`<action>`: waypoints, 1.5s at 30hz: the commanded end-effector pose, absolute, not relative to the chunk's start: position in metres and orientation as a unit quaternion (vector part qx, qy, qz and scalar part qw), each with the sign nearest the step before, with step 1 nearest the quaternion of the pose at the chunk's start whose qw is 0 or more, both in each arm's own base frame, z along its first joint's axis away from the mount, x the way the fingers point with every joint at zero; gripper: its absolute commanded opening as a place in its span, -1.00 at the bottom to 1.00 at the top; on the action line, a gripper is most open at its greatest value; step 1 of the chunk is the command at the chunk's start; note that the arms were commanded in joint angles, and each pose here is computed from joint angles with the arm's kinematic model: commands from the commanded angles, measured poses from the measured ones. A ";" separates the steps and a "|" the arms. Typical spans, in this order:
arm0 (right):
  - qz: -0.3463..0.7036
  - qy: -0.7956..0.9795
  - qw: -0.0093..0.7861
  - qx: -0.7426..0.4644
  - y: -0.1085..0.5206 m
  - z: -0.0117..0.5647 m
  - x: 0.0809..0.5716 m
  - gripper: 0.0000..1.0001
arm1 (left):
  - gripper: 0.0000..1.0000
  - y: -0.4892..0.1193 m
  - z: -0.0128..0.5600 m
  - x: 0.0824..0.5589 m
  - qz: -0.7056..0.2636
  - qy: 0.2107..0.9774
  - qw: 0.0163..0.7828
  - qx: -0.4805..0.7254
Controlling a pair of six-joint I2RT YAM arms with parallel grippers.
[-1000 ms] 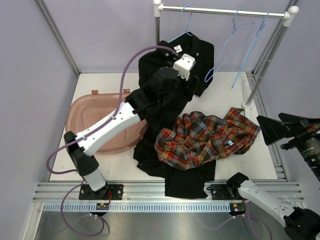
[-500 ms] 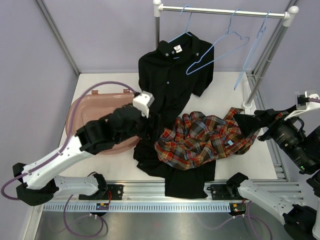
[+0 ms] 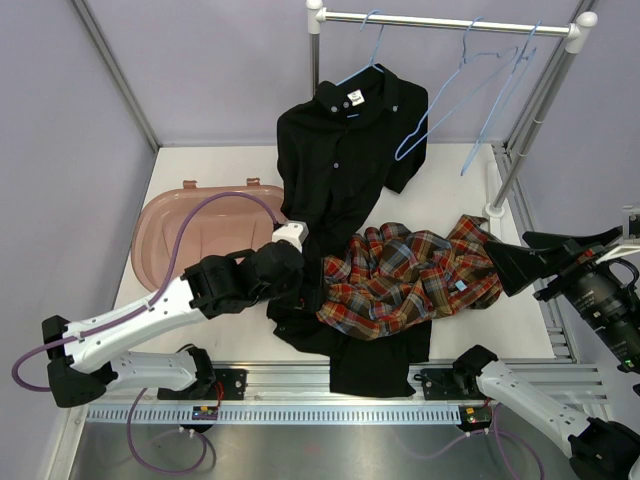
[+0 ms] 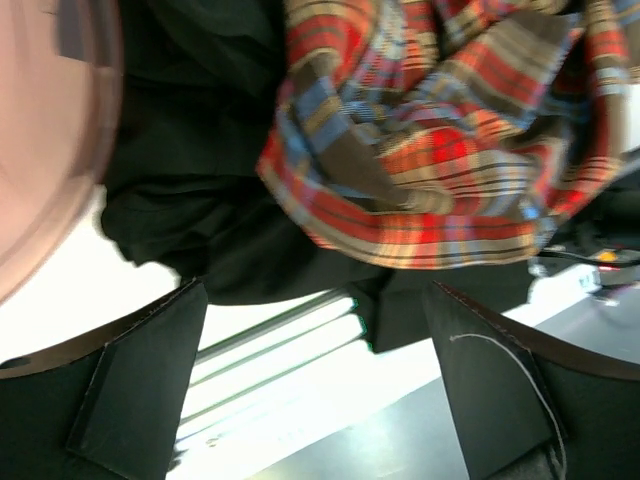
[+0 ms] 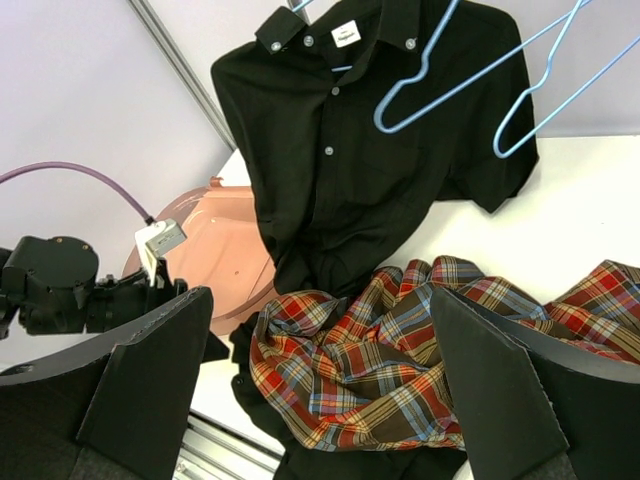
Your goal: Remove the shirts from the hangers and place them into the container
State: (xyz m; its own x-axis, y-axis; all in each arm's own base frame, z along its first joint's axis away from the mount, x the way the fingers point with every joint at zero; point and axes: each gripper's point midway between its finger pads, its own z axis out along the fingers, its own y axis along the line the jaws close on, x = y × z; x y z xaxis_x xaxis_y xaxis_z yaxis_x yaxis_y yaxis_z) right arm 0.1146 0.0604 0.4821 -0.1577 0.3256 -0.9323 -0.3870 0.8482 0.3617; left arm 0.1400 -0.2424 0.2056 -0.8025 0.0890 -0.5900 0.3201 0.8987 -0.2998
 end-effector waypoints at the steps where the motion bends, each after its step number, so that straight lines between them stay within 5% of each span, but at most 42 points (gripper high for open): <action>1: 0.282 0.706 0.649 -0.024 0.062 0.483 0.114 0.99 | 0.92 -0.284 0.236 0.137 -0.298 0.907 0.287 0.083; 10: 0.281 0.697 0.660 -0.021 0.051 0.486 0.102 0.99 | 0.92 -0.316 0.223 0.146 -0.360 0.907 0.216 0.018; 30: 0.276 0.692 0.667 -0.022 0.047 0.480 0.099 0.99 | 0.94 -0.323 0.135 0.167 -0.198 0.969 0.140 0.035; 34: 0.271 0.692 0.669 -0.021 0.045 0.480 0.099 0.99 | 0.38 -0.340 0.134 0.171 -0.228 0.963 0.136 0.049; 35: 0.270 0.691 0.670 -0.021 0.044 0.479 0.099 0.99 | -0.62 -0.343 0.143 0.178 -0.237 0.959 0.148 0.046; 36: 0.269 0.693 0.669 -0.020 0.044 0.478 0.100 0.99 | -1.00 -0.347 0.151 0.184 -0.247 0.954 0.164 0.045; 41: 0.265 0.701 0.661 -0.022 0.047 0.473 0.103 0.99 | -1.00 -0.349 0.253 0.217 -0.308 0.900 0.303 0.053; 45: 0.268 0.702 0.659 -0.022 0.050 0.473 0.105 0.99 | -1.00 -0.329 0.393 0.232 -0.351 0.813 0.457 0.086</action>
